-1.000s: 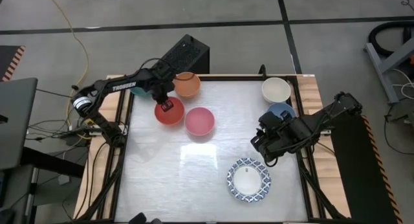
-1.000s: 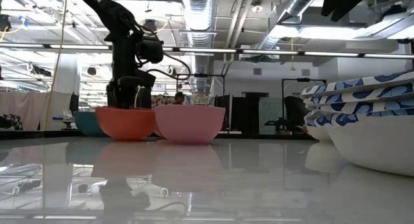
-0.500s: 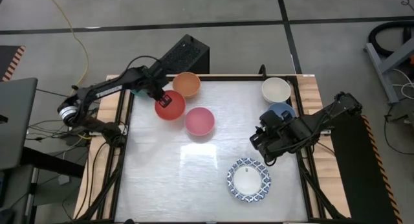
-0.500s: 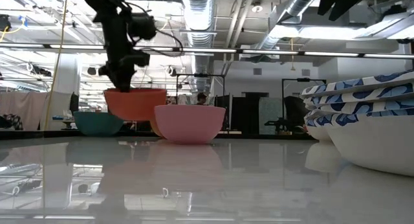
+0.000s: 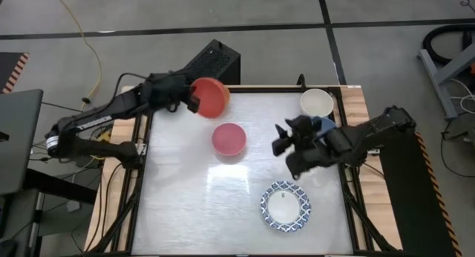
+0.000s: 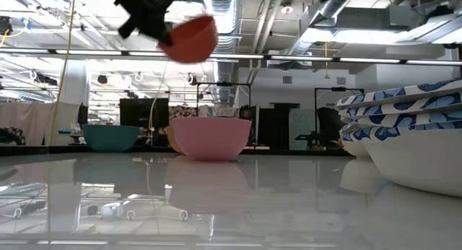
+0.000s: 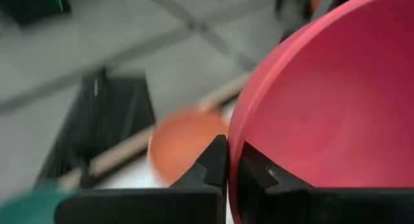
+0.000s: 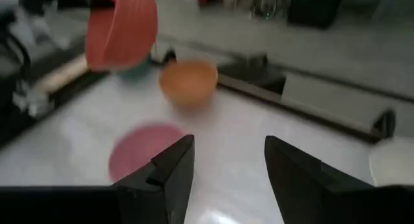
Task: Nest bowls inside each other
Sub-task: Stack the red bowl on top of the white bowl
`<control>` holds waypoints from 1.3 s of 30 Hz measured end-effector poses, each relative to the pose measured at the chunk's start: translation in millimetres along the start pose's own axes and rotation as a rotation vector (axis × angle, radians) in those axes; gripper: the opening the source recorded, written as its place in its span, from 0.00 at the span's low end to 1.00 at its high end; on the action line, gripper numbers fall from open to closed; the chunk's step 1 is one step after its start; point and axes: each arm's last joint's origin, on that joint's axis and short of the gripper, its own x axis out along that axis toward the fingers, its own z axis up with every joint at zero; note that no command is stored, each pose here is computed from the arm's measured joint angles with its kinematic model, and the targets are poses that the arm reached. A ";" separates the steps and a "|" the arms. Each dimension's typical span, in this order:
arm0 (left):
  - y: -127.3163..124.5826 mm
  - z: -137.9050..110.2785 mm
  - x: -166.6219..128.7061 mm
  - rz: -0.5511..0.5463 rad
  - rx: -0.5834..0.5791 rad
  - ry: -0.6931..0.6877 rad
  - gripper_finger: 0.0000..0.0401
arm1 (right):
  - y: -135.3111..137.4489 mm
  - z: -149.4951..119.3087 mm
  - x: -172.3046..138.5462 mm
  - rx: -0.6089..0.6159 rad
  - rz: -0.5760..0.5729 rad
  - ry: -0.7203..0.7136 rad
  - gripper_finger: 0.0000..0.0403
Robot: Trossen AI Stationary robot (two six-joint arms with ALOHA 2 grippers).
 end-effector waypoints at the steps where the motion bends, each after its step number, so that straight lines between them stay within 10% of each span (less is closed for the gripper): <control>1: -6.0 3.6 -3.2 0.002 0.005 -0.056 0.00 | 3.0 4.9 4.7 0.005 -0.001 -0.029 0.52; 18: -79.4 18.7 10.5 0.195 0.173 -0.466 0.00 | 43.1 67.1 59.9 -0.278 0.098 -0.318 0.52; 32: -89.3 15.4 15.7 0.174 0.193 -0.482 0.00 | 50.4 61.0 92.5 -0.262 -0.076 -0.337 0.49; 39: -93.0 14.1 13.7 0.141 0.204 -0.483 0.00 | 46.5 62.6 99.5 -0.251 -0.104 -0.333 0.32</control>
